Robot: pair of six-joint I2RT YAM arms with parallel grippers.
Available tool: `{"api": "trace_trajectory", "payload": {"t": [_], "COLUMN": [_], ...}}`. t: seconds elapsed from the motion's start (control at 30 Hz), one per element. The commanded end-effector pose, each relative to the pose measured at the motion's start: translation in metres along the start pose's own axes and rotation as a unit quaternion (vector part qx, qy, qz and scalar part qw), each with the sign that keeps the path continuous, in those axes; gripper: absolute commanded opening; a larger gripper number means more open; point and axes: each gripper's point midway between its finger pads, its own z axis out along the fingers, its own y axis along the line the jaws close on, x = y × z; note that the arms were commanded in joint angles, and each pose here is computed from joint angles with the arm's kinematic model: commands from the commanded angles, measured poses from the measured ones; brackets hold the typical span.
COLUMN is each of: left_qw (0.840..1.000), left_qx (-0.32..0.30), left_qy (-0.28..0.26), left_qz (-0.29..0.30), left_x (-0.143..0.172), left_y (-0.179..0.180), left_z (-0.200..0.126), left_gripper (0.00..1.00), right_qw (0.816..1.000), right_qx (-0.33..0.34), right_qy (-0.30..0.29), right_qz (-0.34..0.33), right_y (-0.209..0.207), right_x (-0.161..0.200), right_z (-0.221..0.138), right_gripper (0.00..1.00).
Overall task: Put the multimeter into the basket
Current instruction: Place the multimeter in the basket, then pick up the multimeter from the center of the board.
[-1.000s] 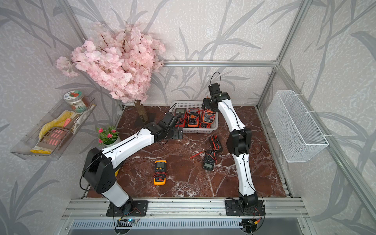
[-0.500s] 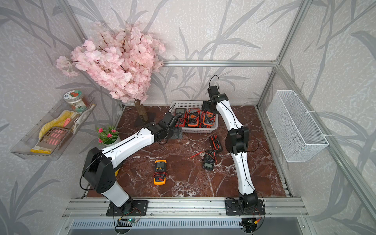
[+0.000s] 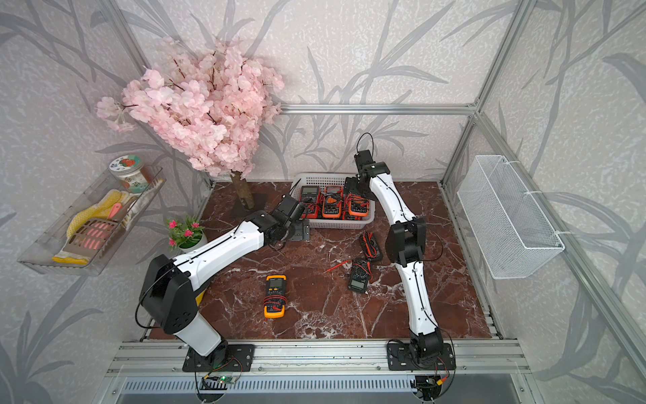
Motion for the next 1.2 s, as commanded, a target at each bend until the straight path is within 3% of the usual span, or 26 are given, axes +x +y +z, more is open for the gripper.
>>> {"api": "trace_trajectory", "payload": {"t": [0.0, 0.23, 0.47, 0.9, 1.17], "left_qw": [1.000, 0.997, 0.993, 0.986, 0.982], "left_qx": [-0.028, -0.060, -0.087, -0.127, -0.141], "left_qy": [-0.004, 0.024, 0.055, 0.088, 0.106], "left_qz": [-0.012, -0.032, -0.060, -0.060, -0.063], "left_x": [0.007, 0.039, 0.074, 0.135, 0.161], "left_y": [0.023, 0.050, 0.066, 0.063, 0.072], "left_z": [-0.014, -0.019, -0.017, -0.012, -0.004], "left_gripper": [1.00, 1.00, 1.00, 1.00, 1.00], "right_qw": [1.000, 0.998, 0.996, 0.988, 0.980], "right_qx": [-0.017, -0.047, -0.084, -0.132, -0.146], "right_qy": [-0.015, -0.034, -0.029, 0.052, 0.087], "right_qz": [-0.003, -0.016, -0.025, -0.069, -0.099], "right_y": [0.011, 0.024, 0.033, 0.031, 0.035], "right_x": [0.000, 0.016, 0.064, 0.171, 0.209], "right_z": [-0.044, -0.087, -0.117, -0.137, -0.141], "right_gripper": [0.99, 0.99, 0.99, 0.99, 0.99]}}
